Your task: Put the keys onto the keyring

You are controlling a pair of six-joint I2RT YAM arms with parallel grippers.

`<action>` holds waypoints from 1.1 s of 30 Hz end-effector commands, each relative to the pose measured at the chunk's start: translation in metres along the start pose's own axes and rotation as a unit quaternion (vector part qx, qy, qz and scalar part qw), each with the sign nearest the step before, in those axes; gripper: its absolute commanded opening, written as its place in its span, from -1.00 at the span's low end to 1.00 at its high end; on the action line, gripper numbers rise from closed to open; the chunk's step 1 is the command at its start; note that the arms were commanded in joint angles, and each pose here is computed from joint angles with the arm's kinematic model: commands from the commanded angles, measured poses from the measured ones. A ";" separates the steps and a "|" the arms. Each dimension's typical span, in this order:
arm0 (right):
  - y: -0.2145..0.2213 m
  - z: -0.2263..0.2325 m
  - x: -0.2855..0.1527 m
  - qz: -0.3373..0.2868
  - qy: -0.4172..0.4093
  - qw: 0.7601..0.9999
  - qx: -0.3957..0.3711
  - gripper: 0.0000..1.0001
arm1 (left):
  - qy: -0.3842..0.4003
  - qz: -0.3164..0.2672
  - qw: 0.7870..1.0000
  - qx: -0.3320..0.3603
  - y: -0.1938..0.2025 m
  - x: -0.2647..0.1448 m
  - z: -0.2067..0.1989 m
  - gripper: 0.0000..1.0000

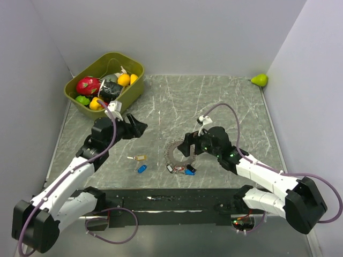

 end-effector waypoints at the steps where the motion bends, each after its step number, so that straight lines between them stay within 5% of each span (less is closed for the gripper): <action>1: -0.005 0.001 -0.007 -0.029 0.000 0.999 -0.019 0.99 | -0.072 0.003 0.997 0.001 -0.002 -0.013 0.008 0.66; 16: -0.005 0.010 0.016 0.029 -0.019 0.999 -0.035 0.99 | 0.122 0.072 0.990 -0.028 0.029 0.006 -0.008 0.61; 23: -0.002 0.020 0.034 0.059 -0.047 0.997 -0.026 0.95 | 0.149 0.112 0.982 -0.027 0.057 0.015 -0.011 0.48; 33: 0.009 0.024 0.053 0.101 -0.071 0.992 -0.005 0.55 | 0.156 0.176 0.972 -0.003 0.096 0.035 -0.024 0.23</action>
Point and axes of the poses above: each gripper's point midway between its finger pads, its own x axis out along the fingers, its own z axis along the line the jaws close on, y = z × x, the point moved 10 cm from there along -x, back along the fingers, and after that the axes turned 9 degrees about x, right-handed, at the moved point
